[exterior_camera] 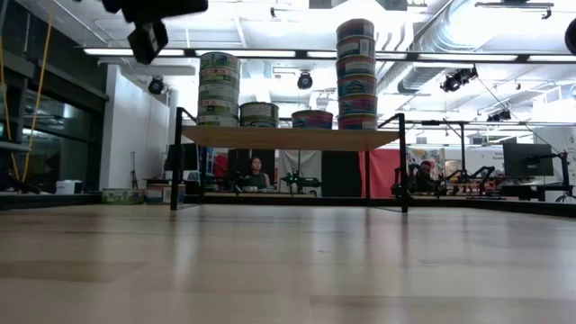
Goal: Stack canned seafood by type on shelf
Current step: Stack the green white tuna can on top of the other green white tuna cans on the shelf
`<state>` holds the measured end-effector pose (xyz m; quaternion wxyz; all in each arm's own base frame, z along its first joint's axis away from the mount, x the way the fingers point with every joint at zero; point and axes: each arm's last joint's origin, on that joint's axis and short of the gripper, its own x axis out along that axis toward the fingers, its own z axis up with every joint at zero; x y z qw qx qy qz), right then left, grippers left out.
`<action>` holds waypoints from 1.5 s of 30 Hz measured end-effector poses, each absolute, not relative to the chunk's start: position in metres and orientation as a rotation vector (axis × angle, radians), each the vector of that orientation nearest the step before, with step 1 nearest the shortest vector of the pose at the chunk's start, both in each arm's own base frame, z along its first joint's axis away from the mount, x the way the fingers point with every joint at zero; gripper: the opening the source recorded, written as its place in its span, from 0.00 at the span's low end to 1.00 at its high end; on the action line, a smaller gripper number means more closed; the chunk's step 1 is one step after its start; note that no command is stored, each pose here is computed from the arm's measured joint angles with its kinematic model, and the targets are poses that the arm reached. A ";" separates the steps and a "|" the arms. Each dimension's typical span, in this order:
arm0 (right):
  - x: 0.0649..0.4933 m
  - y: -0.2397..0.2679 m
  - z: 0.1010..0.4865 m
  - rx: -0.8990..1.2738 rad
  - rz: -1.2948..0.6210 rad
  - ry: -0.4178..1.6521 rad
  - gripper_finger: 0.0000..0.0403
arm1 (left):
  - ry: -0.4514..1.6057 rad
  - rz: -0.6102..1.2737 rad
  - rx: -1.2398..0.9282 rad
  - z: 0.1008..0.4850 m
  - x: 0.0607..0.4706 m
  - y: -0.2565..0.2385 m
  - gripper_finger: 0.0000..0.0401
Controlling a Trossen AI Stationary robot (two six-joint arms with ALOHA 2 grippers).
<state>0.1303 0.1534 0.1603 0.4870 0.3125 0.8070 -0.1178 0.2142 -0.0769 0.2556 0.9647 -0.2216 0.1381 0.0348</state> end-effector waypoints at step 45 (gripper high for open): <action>0.412 0.059 0.184 0.204 0.093 1.077 0.00 | 0.649 0.156 0.026 0.165 0.226 -0.124 0.00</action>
